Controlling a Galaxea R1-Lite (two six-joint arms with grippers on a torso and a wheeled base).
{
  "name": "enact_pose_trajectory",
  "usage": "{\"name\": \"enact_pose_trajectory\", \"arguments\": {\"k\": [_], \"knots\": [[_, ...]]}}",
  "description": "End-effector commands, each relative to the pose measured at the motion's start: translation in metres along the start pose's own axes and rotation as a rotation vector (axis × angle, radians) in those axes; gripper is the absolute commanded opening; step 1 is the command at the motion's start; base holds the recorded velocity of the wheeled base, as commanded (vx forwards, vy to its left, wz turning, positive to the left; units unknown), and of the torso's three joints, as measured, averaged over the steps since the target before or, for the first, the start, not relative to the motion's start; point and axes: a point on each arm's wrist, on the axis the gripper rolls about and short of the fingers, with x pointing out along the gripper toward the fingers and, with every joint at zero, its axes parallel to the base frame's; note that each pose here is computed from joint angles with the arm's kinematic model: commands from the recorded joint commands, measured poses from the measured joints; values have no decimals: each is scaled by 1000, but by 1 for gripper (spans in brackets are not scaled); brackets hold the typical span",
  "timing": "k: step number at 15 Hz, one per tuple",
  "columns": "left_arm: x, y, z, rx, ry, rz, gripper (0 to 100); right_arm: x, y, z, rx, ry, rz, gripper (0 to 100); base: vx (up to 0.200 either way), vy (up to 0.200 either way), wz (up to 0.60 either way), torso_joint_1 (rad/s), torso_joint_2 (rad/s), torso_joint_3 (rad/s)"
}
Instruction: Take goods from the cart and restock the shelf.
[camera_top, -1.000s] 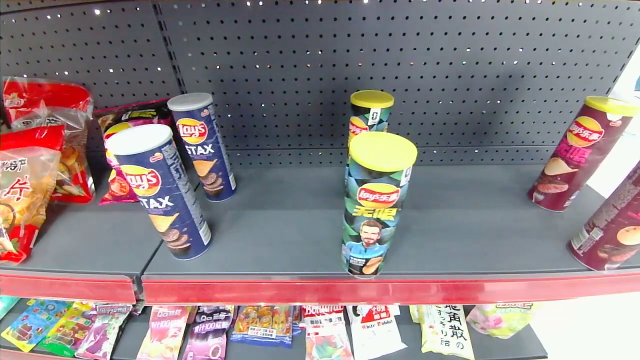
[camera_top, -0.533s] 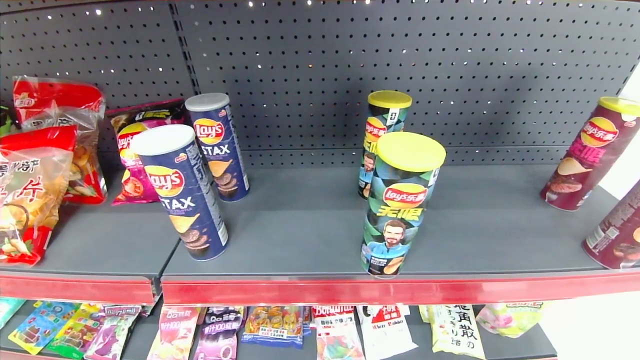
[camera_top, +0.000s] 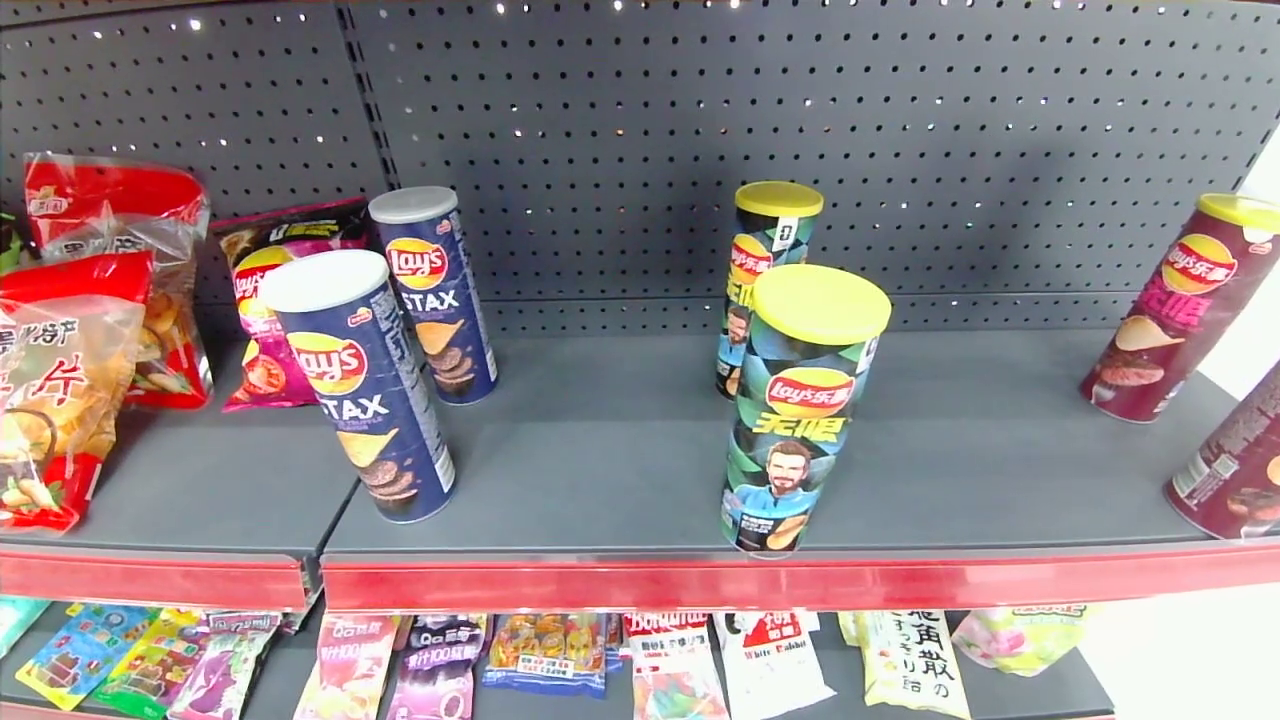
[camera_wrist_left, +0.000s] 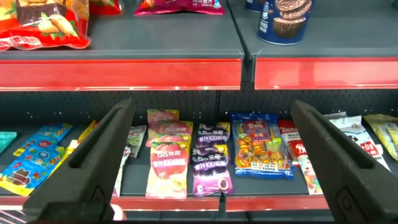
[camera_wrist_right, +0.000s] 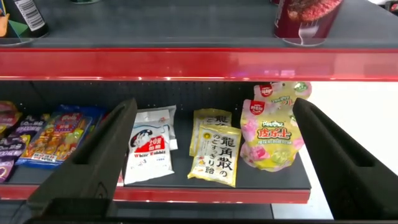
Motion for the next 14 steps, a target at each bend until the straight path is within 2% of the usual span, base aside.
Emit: {"name": "enact_pose_trajectory", "arguments": {"k": [1, 13, 14], "knots": [[0, 0, 0, -1, 0, -1, 100, 0, 0, 0, 1, 0, 0, 100, 0, 0, 0, 0, 0, 0], [0, 0, 0, -3, 0, 1, 100, 0, 0, 0, 0, 0, -3, 100, 0, 0, 0, 0, 0, 0], [0, 0, 0, -3, 0, 1, 100, 0, 0, 0, 0, 2, -3, 100, -200, 0, 0, 2, 2, -2]]}}
